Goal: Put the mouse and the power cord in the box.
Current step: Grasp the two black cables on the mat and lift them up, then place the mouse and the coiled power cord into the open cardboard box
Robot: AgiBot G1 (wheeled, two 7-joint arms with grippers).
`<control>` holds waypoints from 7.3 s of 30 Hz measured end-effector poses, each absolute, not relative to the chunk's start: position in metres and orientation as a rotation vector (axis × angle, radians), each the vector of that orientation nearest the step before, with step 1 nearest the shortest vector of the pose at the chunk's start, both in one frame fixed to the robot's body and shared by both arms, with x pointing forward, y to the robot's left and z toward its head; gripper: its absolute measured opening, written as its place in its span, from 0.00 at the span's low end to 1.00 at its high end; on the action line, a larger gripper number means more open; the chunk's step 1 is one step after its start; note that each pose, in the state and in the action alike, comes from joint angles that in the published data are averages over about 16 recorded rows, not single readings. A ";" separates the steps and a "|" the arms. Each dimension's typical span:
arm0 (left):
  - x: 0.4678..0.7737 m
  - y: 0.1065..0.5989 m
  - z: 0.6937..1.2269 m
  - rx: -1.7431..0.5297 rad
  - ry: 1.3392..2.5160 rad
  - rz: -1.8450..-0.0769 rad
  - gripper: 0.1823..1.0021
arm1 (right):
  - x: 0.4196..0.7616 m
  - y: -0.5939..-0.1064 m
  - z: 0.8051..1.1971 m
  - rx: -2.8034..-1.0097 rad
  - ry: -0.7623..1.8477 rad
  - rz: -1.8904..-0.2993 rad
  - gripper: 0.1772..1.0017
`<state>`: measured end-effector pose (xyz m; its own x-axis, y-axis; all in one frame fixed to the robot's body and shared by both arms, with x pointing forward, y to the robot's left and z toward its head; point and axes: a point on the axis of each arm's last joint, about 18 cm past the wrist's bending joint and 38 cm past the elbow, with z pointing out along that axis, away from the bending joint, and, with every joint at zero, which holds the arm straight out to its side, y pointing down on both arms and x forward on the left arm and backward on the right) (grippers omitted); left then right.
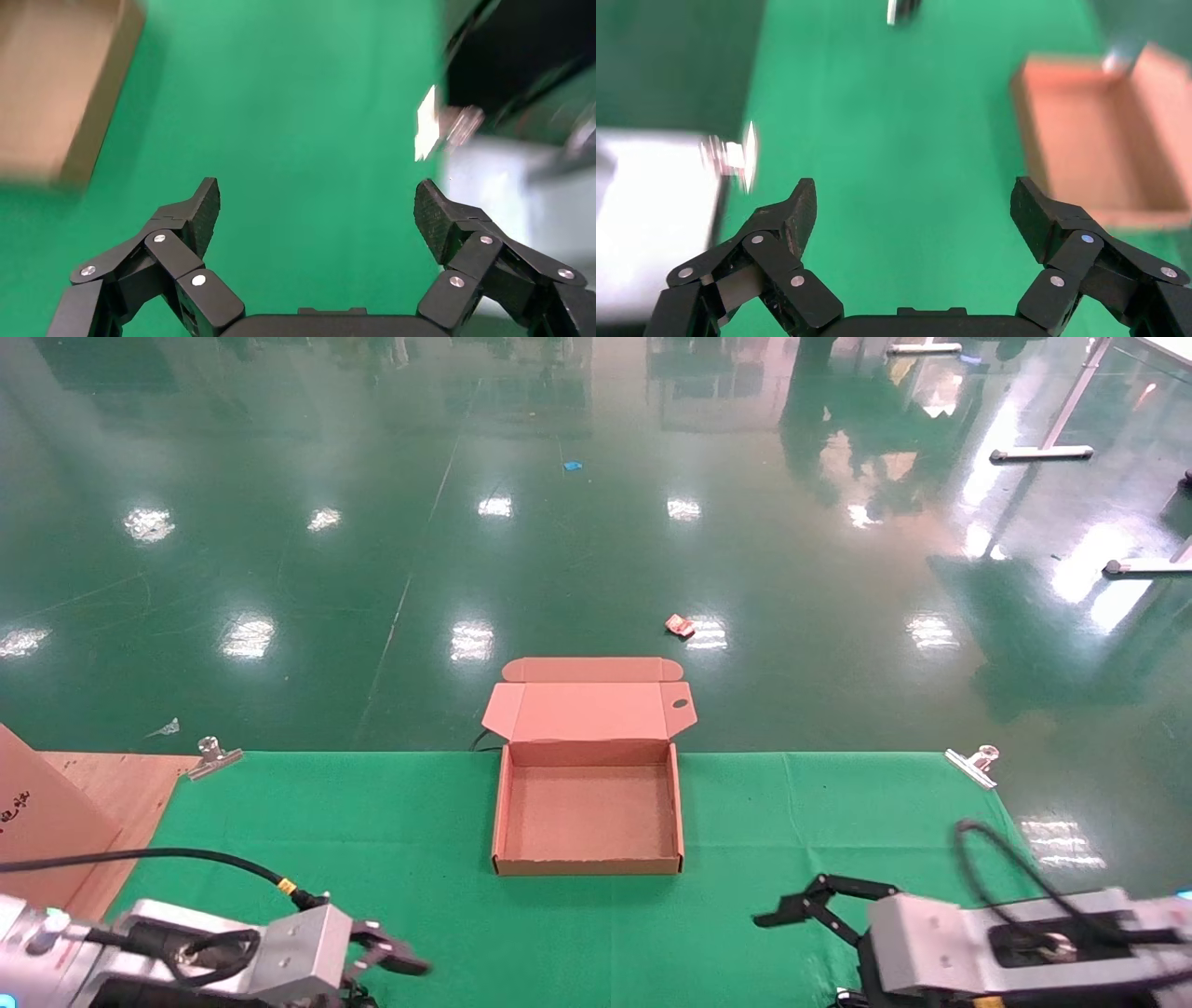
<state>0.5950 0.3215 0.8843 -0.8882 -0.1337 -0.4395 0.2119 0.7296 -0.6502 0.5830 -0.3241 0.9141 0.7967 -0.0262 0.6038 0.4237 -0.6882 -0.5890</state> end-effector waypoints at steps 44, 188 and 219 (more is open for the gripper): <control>0.687 0.376 0.822 -0.096 2.516 -0.382 1.00 | 0.693 -0.389 0.843 -2.787 -0.289 -0.996 1.00; 0.761 0.115 0.922 0.330 1.818 -0.487 0.12 | 0.639 -0.309 1.068 -2.344 -0.655 -1.101 0.05; 0.756 0.148 0.948 0.246 1.871 -0.662 0.51 | 0.658 -0.249 1.079 -2.281 -0.723 -1.133 0.05</control>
